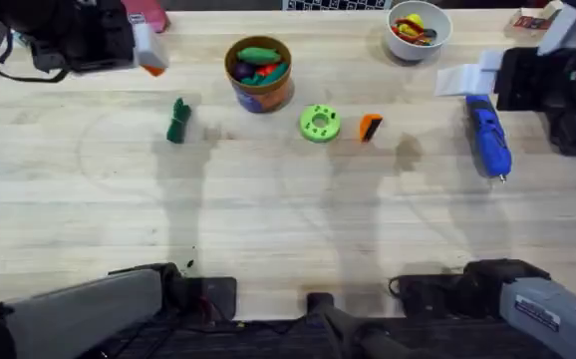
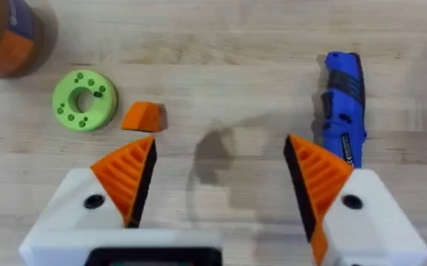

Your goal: Pick up the gripper from the table and insert it into the empty holder that is missing its gripper. Then pick up a screw, insert it into the mounting hole, and use the screwdriver to tighten it. Finally, clean up the table by picking up the vegetable and placing it into the bucket.

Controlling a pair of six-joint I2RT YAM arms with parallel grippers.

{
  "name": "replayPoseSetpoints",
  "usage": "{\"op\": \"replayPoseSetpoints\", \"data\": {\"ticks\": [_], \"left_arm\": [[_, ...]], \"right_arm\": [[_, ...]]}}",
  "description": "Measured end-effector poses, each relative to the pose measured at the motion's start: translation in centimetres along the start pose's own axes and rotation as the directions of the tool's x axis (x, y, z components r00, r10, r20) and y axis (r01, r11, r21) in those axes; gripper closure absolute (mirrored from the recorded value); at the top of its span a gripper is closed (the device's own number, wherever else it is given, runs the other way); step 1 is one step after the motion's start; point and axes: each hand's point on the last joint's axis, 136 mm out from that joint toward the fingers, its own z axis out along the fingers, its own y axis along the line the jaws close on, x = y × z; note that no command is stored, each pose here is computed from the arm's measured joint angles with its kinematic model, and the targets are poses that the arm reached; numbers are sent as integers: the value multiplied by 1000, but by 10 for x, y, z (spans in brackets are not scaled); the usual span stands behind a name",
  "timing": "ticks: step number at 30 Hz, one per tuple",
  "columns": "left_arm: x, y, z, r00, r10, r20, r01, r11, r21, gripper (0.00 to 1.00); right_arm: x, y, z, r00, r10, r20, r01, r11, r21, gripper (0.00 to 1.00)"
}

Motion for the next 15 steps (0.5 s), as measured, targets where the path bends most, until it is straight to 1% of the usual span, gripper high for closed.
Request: {"op": "replayPoseSetpoints", "data": {"ticks": [2, 3, 5, 8, 12, 15], "left_arm": [[2, 0, 0, 1000, 0, -8, 0, 1000, 0, 119], [2, -1, 0, 1000, 0, -8, 0, 1000, 4, 43], [2, -2, -3, 1000, 1, 1, -1, 1000, 9, 16], [7, -7, -16, 999, 9, 49, -10, 1000, 28, 16], [33, -10, -46, 989, 18, 145, -24, 999, 40, 15], [53, -11, -69, 972, 22, 235, -33, 998, 44, 15]], "right_arm": [[0, 0, 0, 1000, 0, 0, 0, 1000, 0, 8], [0, 0, 0, 1000, 0, 0, 0, 1000, 0, 7], [0, 0, 0, 1000, 0, 0, 0, 1000, 0, 7], [0, 0, 0, 1000, 0, 0, 0, 1000, 0, 7], [0, 0, 0, 1000, 0, 0, 0, 1000, 0, 8], [0, 0, 0, 1000, 0, 0, 0, 1000, 0, 8]]}}
